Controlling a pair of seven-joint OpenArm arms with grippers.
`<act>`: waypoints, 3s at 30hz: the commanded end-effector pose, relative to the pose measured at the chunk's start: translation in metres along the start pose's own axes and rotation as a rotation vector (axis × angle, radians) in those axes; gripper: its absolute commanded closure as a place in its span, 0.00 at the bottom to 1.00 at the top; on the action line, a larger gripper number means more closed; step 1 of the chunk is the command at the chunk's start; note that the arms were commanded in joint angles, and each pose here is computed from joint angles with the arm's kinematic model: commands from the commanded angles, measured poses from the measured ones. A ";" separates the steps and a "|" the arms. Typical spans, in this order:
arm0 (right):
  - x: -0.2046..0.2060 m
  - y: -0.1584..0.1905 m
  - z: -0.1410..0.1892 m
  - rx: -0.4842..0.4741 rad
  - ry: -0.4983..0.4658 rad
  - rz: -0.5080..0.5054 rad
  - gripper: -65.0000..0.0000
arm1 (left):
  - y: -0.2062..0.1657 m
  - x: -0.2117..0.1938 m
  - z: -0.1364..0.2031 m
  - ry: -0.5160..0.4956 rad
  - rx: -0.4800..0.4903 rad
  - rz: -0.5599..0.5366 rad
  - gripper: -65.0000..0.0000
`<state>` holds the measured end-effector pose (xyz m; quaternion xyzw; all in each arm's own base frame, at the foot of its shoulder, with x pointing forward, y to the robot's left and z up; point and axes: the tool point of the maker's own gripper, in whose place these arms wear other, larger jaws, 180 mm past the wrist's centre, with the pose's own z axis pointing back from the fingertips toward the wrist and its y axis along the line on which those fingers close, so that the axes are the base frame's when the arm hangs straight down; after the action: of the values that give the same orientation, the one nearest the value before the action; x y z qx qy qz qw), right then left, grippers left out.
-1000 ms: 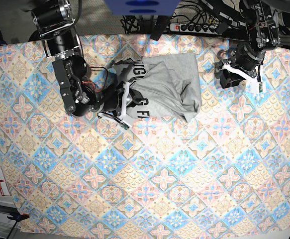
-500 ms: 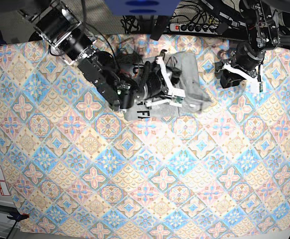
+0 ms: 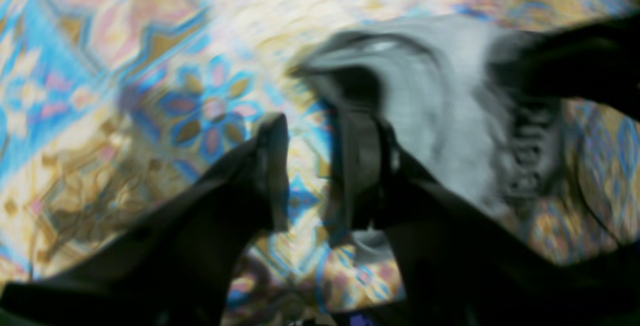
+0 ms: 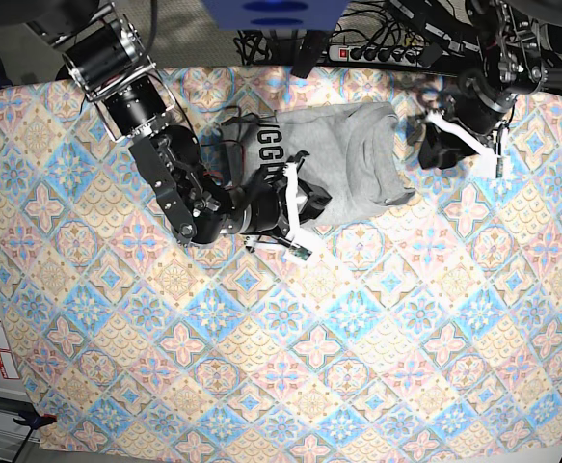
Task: Fold the T-shirt properly
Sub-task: 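Pull the folded shirt with the right gripper to flatten it, then grasp the shirt sides with both grippers and rotate it upright, then press the shirt sides inward with both grippers to square it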
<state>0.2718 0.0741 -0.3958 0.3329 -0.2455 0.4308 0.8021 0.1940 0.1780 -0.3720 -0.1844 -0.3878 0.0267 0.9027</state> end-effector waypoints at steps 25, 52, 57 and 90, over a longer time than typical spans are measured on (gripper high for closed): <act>-0.008 -0.080 0.001 -0.108 -0.092 -0.258 0.84 | -0.061 -0.066 -0.060 0.265 -0.252 -0.083 1.00; -0.114 -0.042 0.075 -0.265 0.235 0.019 0.84 | -0.076 0.004 -0.157 0.206 -0.120 -0.420 1.00; -0.119 -0.026 0.079 -0.252 0.233 0.036 0.84 | -0.081 0.023 -0.166 0.179 -0.085 -0.482 1.00; -0.027 -0.074 0.043 -0.276 -0.014 -0.155 0.84 | -0.023 -0.005 -0.141 0.175 0.019 -0.176 1.00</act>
<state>0.3037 -0.0090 -0.4266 0.2331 -0.2529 0.3241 0.8813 0.2743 0.1120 -0.4687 -0.1378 -0.2965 -0.0662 0.9427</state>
